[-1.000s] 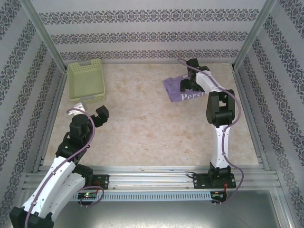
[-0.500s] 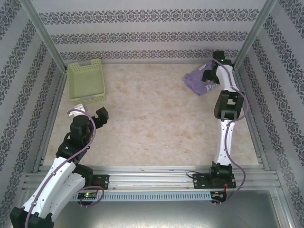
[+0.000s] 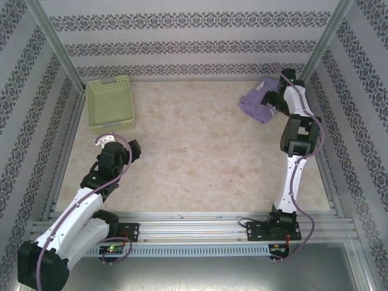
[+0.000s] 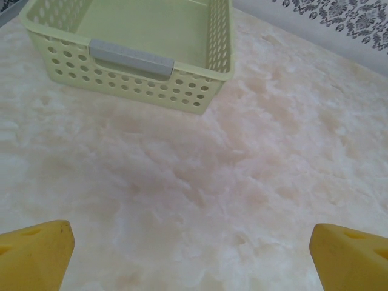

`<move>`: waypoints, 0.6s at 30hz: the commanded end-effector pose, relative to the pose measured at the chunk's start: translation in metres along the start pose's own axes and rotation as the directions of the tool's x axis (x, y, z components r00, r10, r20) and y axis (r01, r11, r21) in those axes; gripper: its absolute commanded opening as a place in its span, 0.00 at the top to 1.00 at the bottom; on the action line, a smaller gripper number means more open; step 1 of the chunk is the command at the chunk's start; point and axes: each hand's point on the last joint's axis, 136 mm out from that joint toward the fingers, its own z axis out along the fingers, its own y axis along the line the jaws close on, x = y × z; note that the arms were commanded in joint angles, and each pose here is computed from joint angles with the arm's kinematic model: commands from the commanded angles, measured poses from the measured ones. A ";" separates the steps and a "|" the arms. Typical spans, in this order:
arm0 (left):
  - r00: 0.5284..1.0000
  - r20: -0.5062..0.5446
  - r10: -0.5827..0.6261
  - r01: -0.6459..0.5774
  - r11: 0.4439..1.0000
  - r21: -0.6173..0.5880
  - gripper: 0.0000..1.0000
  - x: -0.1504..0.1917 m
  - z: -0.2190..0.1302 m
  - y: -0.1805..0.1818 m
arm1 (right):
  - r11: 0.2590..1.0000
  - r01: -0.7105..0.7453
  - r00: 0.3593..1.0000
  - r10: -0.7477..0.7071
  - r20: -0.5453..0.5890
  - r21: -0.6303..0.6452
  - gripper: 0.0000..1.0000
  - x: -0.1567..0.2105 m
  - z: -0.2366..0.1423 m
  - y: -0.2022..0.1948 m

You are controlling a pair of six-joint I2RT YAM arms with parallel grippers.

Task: Fold the inside-out t-shirt

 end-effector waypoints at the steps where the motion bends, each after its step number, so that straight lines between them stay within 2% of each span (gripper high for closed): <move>1: 0.997 0.073 -0.020 0.022 1.000 -0.020 0.00 -0.024 -0.008 0.003 | 0.997 0.037 0.992 -0.027 0.127 -0.073 0.06 -0.008 -0.052 0.024; 5: 0.995 0.090 -0.037 0.038 0.999 -0.016 0.00 -0.023 -0.009 0.005 | 0.989 -0.035 0.996 0.047 0.078 -0.144 0.06 0.021 -0.049 0.027; 7: 0.995 0.093 -0.041 0.043 0.999 -0.019 0.00 -0.024 -0.009 0.006 | 0.987 -0.099 0.994 0.104 0.037 -0.124 0.06 0.036 -0.040 0.020; 10: 0.995 0.096 -0.042 0.044 0.999 -0.015 0.00 -0.024 -0.009 0.005 | 0.969 -0.169 0.986 0.169 -0.016 -0.181 0.05 0.048 -0.024 0.028; 16: 0.994 0.102 -0.046 0.048 0.999 -0.014 0.00 -0.022 -0.008 0.007 | 0.933 -0.246 0.969 0.226 -0.103 -0.262 0.05 0.051 0.009 0.049; 18: 0.993 0.105 -0.045 0.047 0.999 -0.013 0.00 -0.022 -0.008 0.007 | 0.922 -0.251 0.966 0.220 -0.134 -0.295 0.08 0.053 0.017 0.061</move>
